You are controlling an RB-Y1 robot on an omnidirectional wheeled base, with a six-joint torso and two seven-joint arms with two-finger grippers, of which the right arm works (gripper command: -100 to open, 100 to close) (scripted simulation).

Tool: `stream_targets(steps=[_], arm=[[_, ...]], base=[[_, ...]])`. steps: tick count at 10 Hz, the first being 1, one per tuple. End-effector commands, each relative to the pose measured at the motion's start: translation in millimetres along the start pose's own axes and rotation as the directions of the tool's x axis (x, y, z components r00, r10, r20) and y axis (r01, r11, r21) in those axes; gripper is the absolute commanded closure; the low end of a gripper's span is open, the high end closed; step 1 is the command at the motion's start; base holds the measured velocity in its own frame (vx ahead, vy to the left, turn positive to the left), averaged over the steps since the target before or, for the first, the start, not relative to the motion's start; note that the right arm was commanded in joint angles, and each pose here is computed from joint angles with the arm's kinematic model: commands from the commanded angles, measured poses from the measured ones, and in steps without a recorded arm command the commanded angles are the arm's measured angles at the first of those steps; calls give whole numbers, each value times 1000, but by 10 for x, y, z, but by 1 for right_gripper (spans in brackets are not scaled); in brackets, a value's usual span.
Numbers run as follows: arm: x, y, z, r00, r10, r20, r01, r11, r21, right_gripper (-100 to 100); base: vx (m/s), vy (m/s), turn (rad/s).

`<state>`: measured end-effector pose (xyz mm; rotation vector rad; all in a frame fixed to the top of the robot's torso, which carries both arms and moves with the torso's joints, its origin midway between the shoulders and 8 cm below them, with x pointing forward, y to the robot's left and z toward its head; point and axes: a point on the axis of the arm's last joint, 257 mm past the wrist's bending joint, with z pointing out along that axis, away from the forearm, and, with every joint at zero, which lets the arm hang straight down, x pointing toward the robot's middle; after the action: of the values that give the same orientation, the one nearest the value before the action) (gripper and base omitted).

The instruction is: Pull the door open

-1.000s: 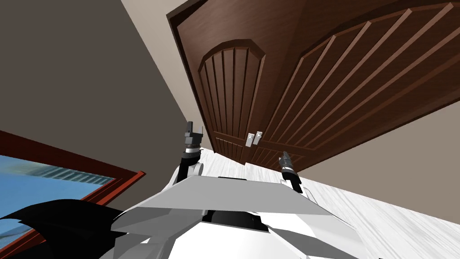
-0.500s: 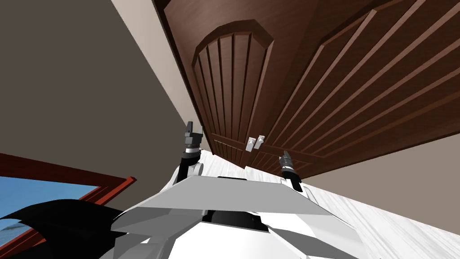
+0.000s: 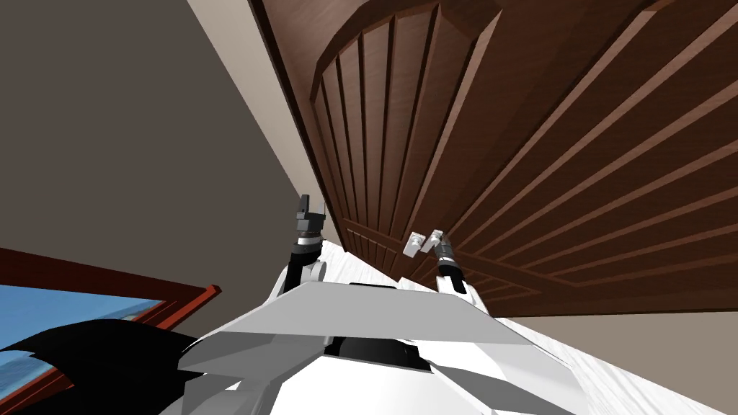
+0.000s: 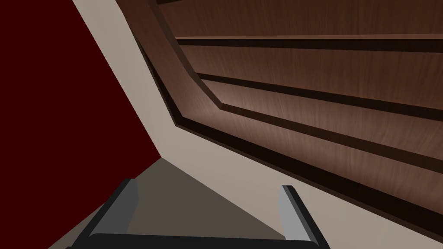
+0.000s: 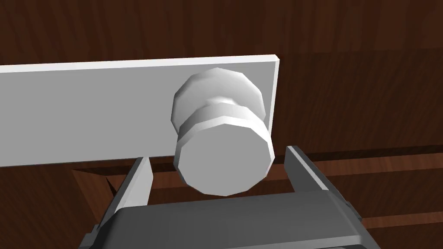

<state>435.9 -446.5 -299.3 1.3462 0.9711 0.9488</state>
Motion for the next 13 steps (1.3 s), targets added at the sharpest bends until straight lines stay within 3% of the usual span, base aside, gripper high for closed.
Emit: stream_targets(steps=[1, 2, 7, 8, 10, 11, 13], arm=[[0, 0, 0, 1000, 0, 0, 0, 1000, 0, -100], [0, 0, 0, 1000, 0, 0, 0, 1000, 0, 100], [0, 0, 0, 1000, 0, 0, 0, 1000, 0, 100], [-193, -74, -35, 1000, -17, 25, 16, 1000, 19, 100], [-394, -141, -48, 998, -33, 50, 31, 999, 35, 100], [-334, -118, -65, 999, -27, 40, 26, 999, 30, -100], [-320, -127, -90, 999, -24, 35, 23, 999, 33, -100]], base=[[87, 52, 29], [-7, -7, -29], [-17, -6, 8], [-97, -59, -116], [-222, -81, -173], [-197, 11, -11], [-199, 68, 9]])
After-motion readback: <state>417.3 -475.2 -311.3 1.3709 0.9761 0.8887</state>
